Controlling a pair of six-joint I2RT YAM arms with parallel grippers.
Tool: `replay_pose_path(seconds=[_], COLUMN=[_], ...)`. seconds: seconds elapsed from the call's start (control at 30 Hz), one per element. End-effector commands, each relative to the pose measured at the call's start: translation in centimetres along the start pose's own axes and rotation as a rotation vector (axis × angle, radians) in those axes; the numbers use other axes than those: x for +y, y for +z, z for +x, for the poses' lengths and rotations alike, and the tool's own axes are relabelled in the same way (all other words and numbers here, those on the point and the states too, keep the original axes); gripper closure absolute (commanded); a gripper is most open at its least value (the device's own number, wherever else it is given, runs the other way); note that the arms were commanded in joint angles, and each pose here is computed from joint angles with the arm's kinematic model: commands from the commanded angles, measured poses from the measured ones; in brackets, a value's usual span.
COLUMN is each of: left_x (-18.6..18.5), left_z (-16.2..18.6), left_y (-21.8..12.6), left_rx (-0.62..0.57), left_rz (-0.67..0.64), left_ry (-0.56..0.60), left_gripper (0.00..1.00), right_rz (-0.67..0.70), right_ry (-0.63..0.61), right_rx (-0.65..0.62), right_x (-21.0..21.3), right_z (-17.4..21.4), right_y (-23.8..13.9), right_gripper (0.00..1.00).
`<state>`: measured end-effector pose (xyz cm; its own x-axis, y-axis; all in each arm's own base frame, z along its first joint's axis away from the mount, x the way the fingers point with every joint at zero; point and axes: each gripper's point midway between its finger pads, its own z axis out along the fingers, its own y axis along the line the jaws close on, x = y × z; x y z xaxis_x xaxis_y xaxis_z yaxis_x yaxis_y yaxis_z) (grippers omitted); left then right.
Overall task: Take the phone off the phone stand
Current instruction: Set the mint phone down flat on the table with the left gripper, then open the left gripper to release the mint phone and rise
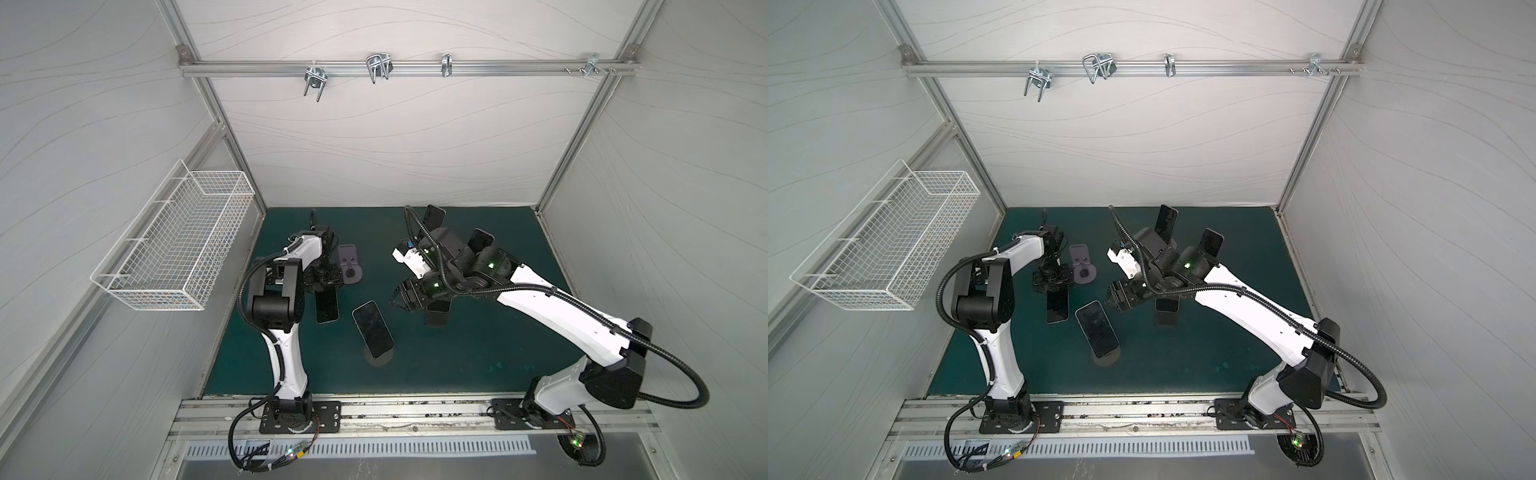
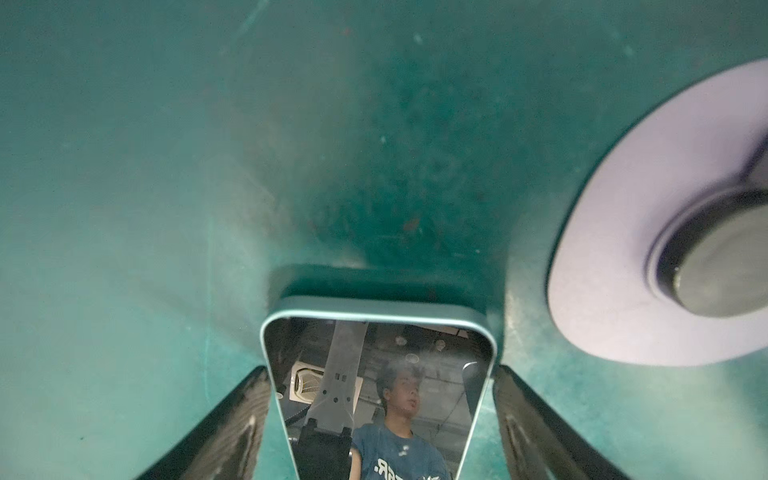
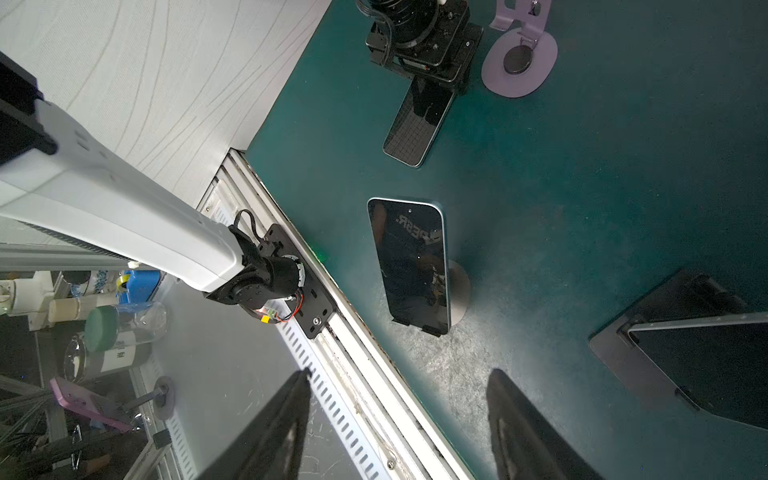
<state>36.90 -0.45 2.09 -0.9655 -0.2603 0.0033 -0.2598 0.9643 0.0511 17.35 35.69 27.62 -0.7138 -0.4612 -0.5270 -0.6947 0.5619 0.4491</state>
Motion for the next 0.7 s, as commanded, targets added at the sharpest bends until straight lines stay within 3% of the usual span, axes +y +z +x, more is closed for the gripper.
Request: replay_pose_path(seconds=[0.0,0.67], left_x=[-0.1,0.3], left_z=[-1.3,-1.6], left_y=[-1.5,-7.5], left_rx=[-0.047,-0.149], left_rz=[0.022,0.047], left_ry=[-0.014,-0.020], left_gripper=[0.15,0.15], right_rz=[0.004,0.003], right_ry=[-0.010,-0.016], right_rx=[-0.011,-0.050], right_x=[0.2,1.8], right_z=[-0.6,-0.4], right_y=[-0.8,-3.3], right_gripper=[0.32,0.32])
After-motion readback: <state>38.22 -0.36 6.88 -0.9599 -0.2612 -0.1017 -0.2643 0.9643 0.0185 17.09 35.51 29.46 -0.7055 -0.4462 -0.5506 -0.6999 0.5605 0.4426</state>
